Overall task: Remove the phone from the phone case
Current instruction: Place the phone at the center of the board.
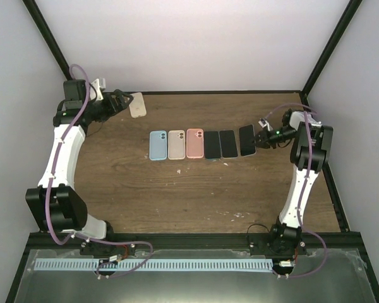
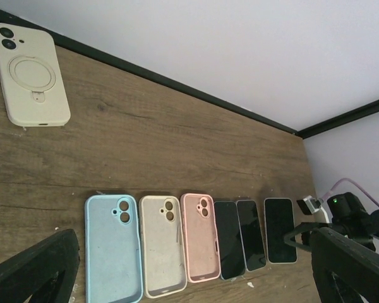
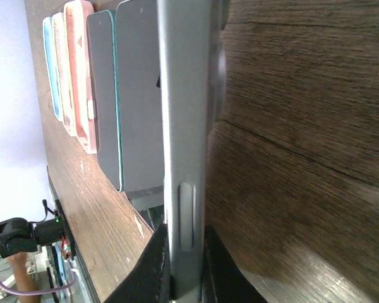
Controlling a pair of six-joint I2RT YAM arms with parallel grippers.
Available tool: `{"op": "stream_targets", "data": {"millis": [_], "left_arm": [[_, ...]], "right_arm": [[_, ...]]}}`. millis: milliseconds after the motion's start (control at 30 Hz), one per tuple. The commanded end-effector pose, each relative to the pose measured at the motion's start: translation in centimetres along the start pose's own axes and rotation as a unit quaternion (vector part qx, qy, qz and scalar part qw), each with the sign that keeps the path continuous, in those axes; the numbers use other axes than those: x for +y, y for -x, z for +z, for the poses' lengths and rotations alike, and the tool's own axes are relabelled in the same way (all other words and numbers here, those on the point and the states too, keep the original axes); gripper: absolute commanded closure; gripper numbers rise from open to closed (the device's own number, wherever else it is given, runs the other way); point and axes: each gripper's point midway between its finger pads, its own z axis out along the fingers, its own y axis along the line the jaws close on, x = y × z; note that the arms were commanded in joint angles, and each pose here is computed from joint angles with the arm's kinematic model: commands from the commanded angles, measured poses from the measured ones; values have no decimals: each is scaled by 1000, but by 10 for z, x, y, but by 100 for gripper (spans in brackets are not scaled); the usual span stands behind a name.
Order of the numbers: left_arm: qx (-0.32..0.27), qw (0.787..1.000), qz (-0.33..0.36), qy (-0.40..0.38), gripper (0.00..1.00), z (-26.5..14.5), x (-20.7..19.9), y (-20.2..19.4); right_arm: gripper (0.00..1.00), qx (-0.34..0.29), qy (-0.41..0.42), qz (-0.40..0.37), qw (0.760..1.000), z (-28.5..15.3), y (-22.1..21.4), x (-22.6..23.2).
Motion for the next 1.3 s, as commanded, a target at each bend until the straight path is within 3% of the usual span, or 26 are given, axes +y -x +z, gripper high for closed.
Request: {"op": "stream_targets", "data": {"millis": [0,400,700,833,867,1100,1267], "left_arm": [[-10,1000,16,-6,0,-2,-6,3],[-14,1000,7,8,0,1,-4,12],[-53,999,-13,1,0,-21,-37,58],[-66,997,-28,-9,0,-30,-52,74],[-66,997,-35,-9,0,-30,-53,76],[-58,997,-52,-24,0,-29,-73,86],[-56,996,-66,-26,0,-30,-80,89]], "right_arm": [[97,-5,9,-2,1000,-4,10,0],[71,4,-10,-2,1000,7,8,-4],[31,22,-105,-50,993,8,-2,-4],[3,18,-128,-56,990,2,2,-6],[0,17,-135,-58,989,1,3,-8],[0,32,-124,-55,990,9,2,0],[0,-15,-176,-58,983,-27,24,-6]]}}
